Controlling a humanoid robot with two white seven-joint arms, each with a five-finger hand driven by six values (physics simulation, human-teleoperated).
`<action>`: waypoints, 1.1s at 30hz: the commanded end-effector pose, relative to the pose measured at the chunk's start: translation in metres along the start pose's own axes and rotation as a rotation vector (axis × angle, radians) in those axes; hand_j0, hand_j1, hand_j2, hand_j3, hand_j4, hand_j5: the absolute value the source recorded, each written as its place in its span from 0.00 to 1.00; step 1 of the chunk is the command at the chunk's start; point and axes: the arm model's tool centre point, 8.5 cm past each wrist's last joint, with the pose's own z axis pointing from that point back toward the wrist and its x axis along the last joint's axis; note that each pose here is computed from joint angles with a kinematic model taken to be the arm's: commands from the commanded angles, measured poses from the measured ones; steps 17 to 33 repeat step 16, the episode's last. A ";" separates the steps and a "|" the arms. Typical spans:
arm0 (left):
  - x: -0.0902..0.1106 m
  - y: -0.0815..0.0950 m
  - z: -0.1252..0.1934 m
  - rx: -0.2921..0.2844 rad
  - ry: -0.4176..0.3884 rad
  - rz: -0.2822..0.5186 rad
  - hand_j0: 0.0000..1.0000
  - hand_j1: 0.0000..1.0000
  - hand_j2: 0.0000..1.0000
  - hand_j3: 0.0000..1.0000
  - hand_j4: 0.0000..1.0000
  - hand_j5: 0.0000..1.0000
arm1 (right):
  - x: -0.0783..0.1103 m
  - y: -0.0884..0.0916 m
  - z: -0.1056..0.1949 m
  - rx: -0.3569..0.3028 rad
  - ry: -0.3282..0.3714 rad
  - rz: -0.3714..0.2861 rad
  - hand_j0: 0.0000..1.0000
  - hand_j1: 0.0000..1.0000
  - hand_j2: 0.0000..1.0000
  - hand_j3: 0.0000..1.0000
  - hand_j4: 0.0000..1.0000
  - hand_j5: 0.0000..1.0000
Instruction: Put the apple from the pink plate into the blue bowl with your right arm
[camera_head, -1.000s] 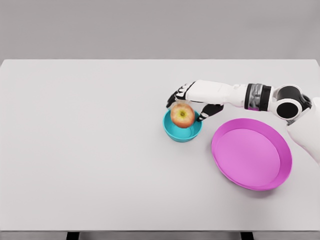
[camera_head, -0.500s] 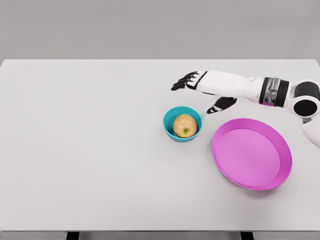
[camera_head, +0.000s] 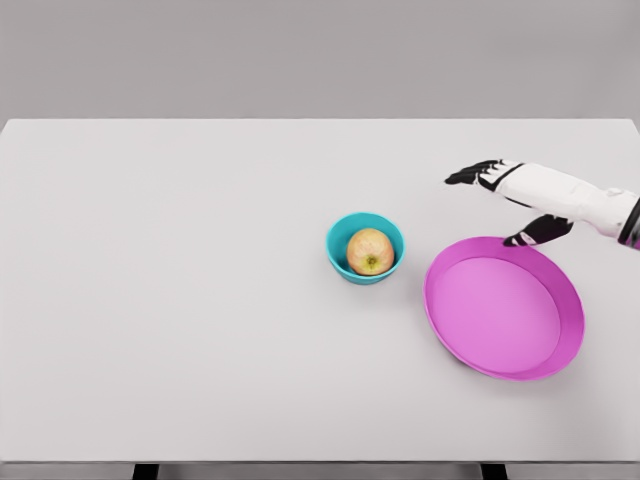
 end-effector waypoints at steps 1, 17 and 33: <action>0.000 0.000 0.000 0.000 0.000 0.000 1.00 1.00 1.00 1.00 1.00 1.00 | -0.004 -0.007 0.006 -0.025 0.016 -0.003 1.00 1.00 1.00 1.00 1.00 1.00; 0.012 -0.001 0.000 -0.004 -0.029 -0.001 1.00 1.00 1.00 1.00 1.00 1.00 | -0.004 -0.002 0.006 -0.020 0.016 -0.011 1.00 1.00 1.00 1.00 1.00 1.00; 0.012 -0.001 0.000 -0.004 -0.029 -0.001 1.00 1.00 1.00 1.00 1.00 1.00 | -0.004 -0.002 0.006 -0.020 0.016 -0.011 1.00 1.00 1.00 1.00 1.00 1.00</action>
